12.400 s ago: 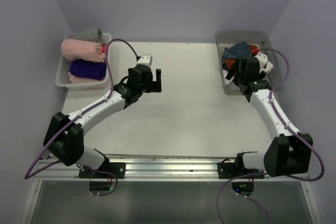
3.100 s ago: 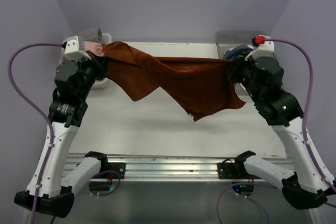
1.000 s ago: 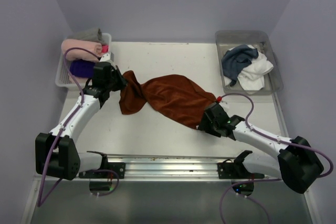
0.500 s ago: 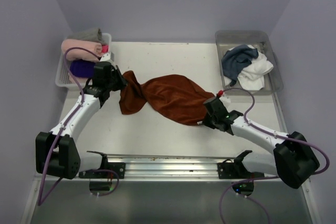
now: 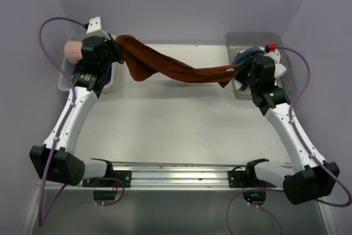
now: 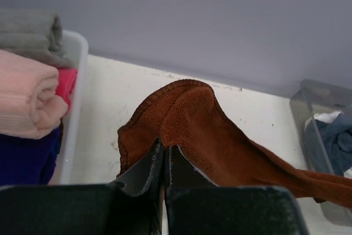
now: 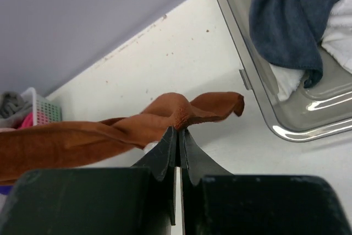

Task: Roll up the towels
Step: Flatten the towel

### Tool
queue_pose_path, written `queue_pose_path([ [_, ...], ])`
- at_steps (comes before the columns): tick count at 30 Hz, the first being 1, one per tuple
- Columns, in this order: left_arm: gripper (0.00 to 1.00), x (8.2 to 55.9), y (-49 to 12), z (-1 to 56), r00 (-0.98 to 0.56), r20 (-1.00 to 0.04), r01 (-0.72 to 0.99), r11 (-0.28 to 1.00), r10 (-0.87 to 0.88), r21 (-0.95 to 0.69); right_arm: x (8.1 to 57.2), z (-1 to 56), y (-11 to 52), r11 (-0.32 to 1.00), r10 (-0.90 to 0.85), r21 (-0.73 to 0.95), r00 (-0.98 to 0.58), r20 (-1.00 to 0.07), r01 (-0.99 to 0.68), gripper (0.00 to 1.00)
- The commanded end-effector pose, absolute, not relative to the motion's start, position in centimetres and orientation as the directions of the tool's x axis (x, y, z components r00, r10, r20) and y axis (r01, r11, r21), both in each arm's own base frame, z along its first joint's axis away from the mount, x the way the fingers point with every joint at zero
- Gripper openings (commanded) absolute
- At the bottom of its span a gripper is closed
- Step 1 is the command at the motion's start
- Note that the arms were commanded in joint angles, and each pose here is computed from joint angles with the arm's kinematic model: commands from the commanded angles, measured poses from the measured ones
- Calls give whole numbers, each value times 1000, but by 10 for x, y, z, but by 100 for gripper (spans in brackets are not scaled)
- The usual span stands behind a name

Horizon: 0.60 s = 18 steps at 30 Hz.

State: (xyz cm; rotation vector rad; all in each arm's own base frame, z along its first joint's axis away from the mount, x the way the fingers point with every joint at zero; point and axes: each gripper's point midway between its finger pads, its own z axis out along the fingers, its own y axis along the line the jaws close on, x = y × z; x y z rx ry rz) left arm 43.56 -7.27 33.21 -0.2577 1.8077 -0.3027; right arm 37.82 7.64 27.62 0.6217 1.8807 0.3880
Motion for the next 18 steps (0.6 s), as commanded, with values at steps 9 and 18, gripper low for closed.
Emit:
queue_pose_path([
  [9, 100, 340, 0, 216, -244, -880, -379, 875, -408, -301, 269, 130, 52, 839, 543, 393, -524, -656, 377, 0],
  [18, 72, 354, -25, 171, -447, -783, -364, 887, -433, -283, 245, 67, 51, 843, 536, 322, -622, -571, 430, 0],
])
